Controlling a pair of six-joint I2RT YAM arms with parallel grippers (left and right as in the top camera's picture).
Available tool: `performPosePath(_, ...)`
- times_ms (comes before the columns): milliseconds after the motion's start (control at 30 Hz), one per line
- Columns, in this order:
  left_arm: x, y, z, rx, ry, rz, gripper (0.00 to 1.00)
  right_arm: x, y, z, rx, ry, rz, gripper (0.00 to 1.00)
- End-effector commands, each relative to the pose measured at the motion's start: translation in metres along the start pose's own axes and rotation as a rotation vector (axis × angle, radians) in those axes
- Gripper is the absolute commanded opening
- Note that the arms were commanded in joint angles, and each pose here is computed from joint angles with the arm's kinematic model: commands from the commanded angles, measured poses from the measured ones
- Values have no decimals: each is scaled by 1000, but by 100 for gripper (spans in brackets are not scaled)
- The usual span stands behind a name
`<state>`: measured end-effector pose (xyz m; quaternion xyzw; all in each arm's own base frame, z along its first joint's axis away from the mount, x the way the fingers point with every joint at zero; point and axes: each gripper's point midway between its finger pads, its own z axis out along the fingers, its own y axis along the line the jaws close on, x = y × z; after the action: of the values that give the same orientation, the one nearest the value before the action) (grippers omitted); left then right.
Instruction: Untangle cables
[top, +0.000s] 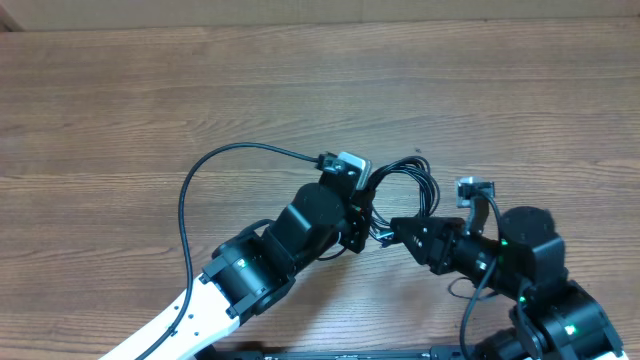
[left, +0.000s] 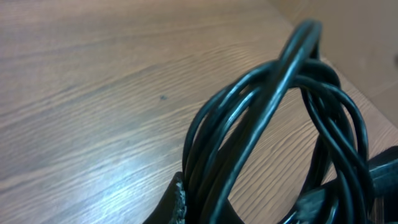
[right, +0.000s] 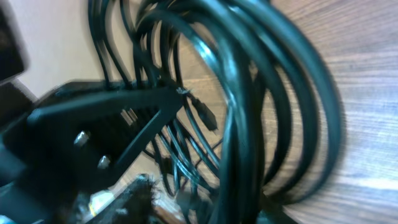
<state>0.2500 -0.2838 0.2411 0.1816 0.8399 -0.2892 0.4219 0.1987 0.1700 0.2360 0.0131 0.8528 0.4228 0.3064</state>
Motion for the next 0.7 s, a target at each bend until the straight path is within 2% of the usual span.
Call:
performPosePath(0,-3,-11,-1,26,-23,48,4,-9,2,8,36,-40,43,28)
performPosePath(33,-3,-12,-1,32,-24,60,4,-8,3,11,34,-34,36,20)
performPosePath(100,-2,-15,-1,39,-19,91,4,-7,2,18,50,-27,46,11)
performPosePath(233,7,-9,-1,15,15,154,4,-8,-10,27,108,-29,74,4)
performPosePath(367,16,23,-4,-148,50,160,4,-10,-7,27,96,-34,34,4)
performPosePath(500,24,60,-14,-355,52,24,4,-12,4,23,49,-41,-54,4)
performPosePath(567,26,59,-13,-351,51,-25,4,-17,16,21,-3,-59,-93,4)
performPosePath(667,25,41,-8,-248,62,-25,4,-30,26,19,-35,-121,-114,4)
